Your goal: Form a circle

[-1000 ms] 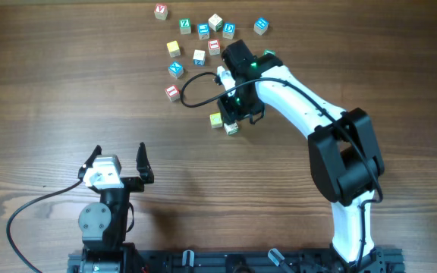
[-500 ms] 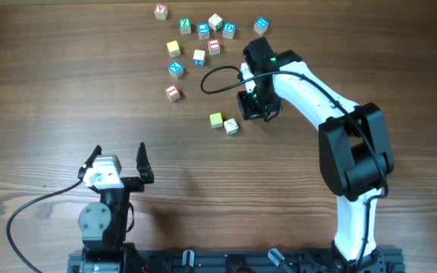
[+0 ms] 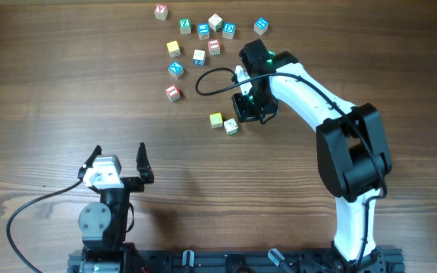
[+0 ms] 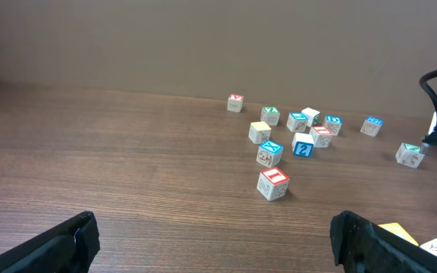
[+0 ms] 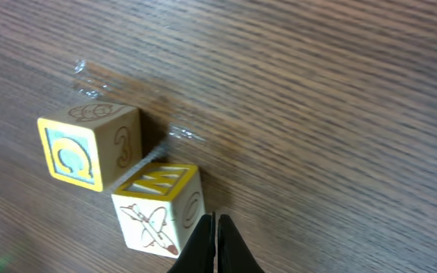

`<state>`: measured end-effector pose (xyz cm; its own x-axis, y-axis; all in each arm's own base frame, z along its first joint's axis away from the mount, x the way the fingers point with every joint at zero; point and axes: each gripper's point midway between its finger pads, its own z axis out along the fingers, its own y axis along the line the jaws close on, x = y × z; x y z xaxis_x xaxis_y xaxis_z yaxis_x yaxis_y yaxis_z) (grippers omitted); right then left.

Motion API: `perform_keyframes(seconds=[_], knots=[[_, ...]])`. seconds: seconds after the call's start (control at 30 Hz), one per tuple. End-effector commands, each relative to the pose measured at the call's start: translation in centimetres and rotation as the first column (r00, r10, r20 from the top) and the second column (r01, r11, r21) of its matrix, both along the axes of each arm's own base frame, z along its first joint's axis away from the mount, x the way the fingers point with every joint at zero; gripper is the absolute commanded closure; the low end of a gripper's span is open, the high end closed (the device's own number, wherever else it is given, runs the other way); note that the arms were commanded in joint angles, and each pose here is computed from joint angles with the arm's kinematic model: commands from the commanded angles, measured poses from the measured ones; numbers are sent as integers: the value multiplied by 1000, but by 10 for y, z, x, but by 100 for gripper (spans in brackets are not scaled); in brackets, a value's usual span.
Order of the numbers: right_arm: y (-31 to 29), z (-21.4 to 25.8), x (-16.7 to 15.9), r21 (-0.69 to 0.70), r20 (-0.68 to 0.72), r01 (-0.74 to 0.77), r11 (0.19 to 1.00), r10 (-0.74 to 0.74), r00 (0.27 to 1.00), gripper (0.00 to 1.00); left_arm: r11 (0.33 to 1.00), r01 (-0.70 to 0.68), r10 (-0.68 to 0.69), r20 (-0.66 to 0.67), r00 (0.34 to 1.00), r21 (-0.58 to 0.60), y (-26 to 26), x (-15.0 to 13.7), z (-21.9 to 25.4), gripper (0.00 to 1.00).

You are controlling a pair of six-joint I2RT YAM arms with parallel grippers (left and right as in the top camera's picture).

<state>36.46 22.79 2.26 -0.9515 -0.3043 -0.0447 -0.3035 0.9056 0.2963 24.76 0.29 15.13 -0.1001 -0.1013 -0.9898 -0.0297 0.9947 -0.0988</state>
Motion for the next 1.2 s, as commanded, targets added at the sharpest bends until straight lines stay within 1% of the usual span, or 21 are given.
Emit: perform_keyframes(seconds=[0.0,0.3,0.43,0.83,0.97,1.17], knots=[[10,-1,-9,15,-23,-6,1000,6,1000,96,1000,-5,5,-5,1000,16,1,0,-2,0],[11,-1,-10,17,-20,-9,1000,10,1000,96,1000,-5,5,-5,1000,16,1,0,-2,0],[8,-2,-2,-6,17,-7,1000,7,1000,96,1000,-5,5,-5,1000,16,1,0,-2,0],[13,-1,0,18,30,-39,999,38,999,96,1000,-5,5,-5,1000,16,1,0,-2,0],[19,1,-2,54,26,-60,997,59,998,96,1000,-5,5,-5,1000,16,1,0,-2,0],[18,1,1,50,40,-59,997,57,998,96,1000,-5,5,-5,1000,16,1,0,-2,0]])
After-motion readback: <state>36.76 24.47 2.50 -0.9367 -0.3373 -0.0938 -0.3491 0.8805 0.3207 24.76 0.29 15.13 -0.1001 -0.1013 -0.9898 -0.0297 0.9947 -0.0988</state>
